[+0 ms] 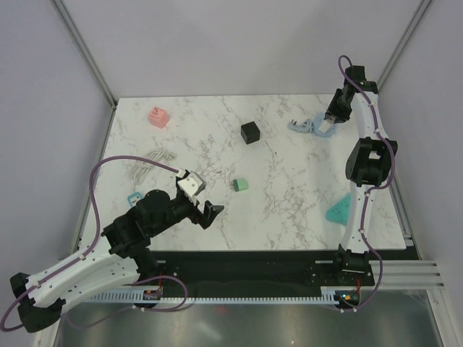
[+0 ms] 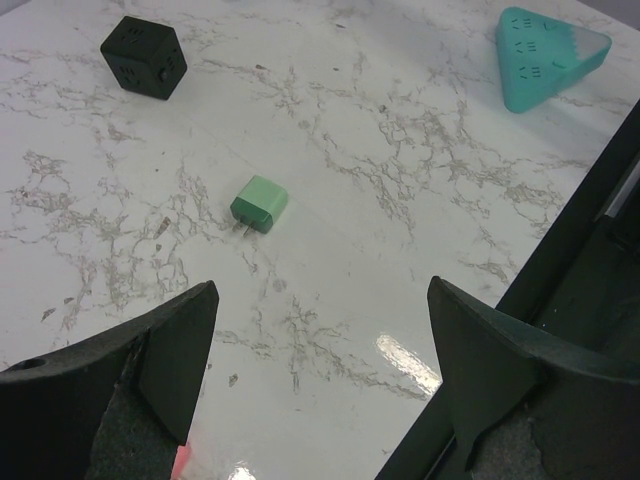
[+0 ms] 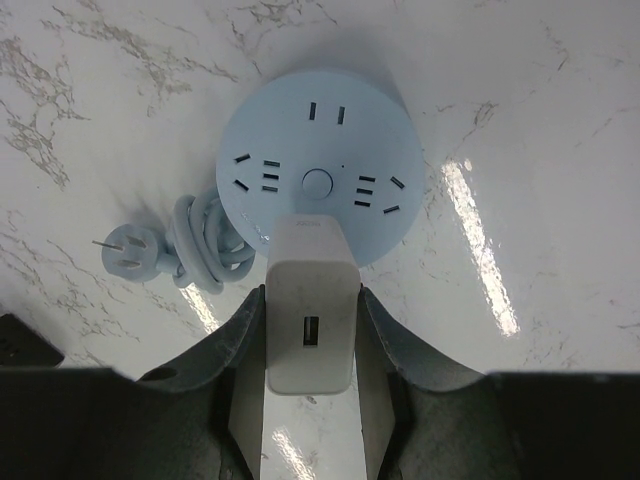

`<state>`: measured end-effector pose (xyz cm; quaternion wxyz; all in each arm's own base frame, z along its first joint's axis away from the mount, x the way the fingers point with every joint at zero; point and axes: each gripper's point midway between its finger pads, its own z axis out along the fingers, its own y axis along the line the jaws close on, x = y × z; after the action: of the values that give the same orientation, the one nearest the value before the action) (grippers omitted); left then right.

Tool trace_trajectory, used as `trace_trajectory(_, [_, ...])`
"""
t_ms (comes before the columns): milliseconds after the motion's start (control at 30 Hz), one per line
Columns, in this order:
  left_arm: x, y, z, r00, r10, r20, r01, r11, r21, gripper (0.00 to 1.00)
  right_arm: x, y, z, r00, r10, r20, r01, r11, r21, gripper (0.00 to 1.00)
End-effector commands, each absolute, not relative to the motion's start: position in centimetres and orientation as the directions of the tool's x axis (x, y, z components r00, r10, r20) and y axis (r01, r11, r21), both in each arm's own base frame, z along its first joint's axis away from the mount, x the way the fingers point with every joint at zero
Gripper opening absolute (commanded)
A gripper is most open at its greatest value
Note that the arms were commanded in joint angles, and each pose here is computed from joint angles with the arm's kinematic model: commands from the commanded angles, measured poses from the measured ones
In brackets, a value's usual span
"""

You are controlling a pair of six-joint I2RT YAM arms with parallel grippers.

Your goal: Insert the plug

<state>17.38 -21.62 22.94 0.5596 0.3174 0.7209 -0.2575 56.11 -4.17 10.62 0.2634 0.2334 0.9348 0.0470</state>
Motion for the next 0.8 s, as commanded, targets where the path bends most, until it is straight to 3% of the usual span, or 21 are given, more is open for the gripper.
trace_trajectory(0, [17.8, -21.7, 23.8, -0.122, 0.161, -0.979, 0.743, 0.670, 0.017, 0.92, 56.2, -4.3, 10.5, -0.741, 0.478, -0.471, 0.432, 0.877, 0.209, 0.00])
trace_trajectory(767, [17.7, -21.5, 24.1, -0.116, 0.151, -0.982, 0.743, 0.669, 0.015, 0.92, 54.7, -4.8, 11.2, -0.740, 0.487, -0.463, 0.464, 0.869, 0.172, 0.00])
